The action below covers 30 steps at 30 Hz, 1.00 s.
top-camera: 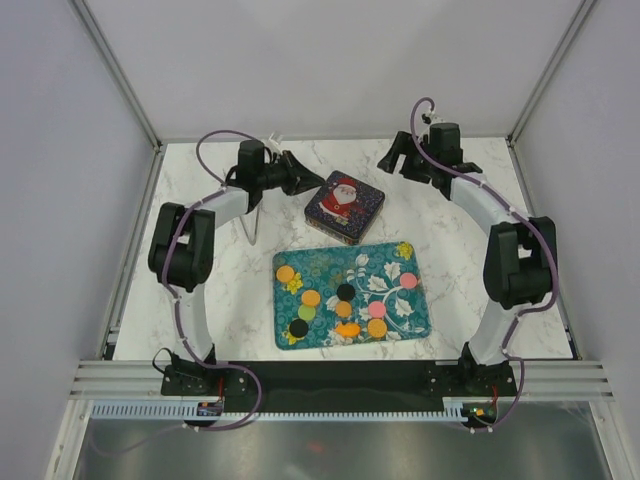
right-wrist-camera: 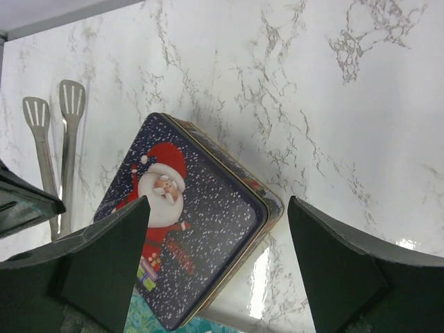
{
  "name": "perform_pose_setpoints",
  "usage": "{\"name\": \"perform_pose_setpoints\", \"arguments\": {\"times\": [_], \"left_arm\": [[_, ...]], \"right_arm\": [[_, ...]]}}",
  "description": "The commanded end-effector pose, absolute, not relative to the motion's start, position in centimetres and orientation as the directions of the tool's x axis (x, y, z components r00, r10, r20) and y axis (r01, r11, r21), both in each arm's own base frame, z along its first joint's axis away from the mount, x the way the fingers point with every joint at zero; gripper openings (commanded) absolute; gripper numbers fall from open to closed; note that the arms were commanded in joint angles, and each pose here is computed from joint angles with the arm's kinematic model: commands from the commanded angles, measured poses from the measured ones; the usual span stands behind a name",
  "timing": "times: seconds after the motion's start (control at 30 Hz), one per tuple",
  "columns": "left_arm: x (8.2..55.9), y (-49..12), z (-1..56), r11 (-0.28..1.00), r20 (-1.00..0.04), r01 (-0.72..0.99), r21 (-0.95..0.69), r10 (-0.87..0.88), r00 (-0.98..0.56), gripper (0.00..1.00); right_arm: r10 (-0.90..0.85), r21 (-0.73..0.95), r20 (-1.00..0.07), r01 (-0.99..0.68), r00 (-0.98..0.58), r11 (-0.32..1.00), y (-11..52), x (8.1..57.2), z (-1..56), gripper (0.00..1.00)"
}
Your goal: Pack the cookies
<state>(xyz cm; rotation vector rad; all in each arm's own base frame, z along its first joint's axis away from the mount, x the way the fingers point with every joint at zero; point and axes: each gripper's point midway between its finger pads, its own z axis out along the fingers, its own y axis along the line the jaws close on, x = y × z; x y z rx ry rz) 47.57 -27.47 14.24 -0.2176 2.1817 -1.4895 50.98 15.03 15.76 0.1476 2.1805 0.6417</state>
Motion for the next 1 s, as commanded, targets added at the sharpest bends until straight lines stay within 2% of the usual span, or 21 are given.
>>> {"name": "perform_pose_setpoints", "arguments": {"times": [0.0,0.1,0.13,0.17,0.23,0.27,0.33,0.5,0.63,0.97], "left_arm": [[46.2,-26.3,20.4,0.428,-0.45,0.27,-0.863,-0.407,-0.795,0.18],[44.3,-24.4,21.1,0.489,-0.474,0.229,-0.842,-0.465,-0.748,0.18],[43.0,-23.6,19.7,0.515,-0.46,0.185,-0.837,-0.477,-0.749,0.18],[41.4,-21.4,20.8,0.557,-0.502,0.162,-0.815,-0.536,-0.679,0.18],[40.4,-20.7,19.4,0.578,-0.494,0.123,-0.807,-0.546,-0.677,0.18],[39.5,-20.2,20.8,0.585,-0.526,0.153,-0.796,-0.545,-0.653,0.18],[38.1,-19.2,19.8,0.621,-0.539,0.127,-0.774,-0.539,-0.647,0.19],[34.2,-17.9,20.6,0.695,-0.631,0.175,-0.698,-0.48,-0.61,0.21],[31.3,-15.8,19.7,0.758,-0.662,0.14,-0.637,-0.446,-0.602,0.25],[25.4,-13.5,21.3,0.828,-0.753,0.221,-0.516,-0.315,-0.577,0.33]], "right_arm": [[0.345,0.496,-0.758,-0.148,-0.553,0.855,14.5,49.7,21.2,0.9],[0.356,0.507,-0.761,-0.154,-0.542,0.848,14.3,47.9,22.4,0.9],[0.358,0.509,-0.761,-0.155,-0.541,0.847,14.2,47.5,22.6,0.9],[0.361,0.511,-0.766,-0.162,-0.532,0.844,13.9,45.6,23.3,0.9],[0.362,0.508,-0.769,-0.16,-0.527,0.846,13.8,45.1,23.3,0.9],[0.362,0.507,-0.773,-0.164,-0.521,0.846,13.6,44.0,23.6,0.9],[0.365,0.504,-0.777,-0.16,-0.513,0.849,13.3,43.0,23.7,0.91],[0.362,0.486,-0.789,-0.144,-0.496,0.862,12.2,39.6,23.8,0.91],[0.373,0.46,-0.82,-0.112,-0.435,0.881,10.5,36.9,25.2,0.98],[0.383,0.387,-0.841,0.069,-0.383,0.919,6.0,31.6,25.5,0.98]]}}
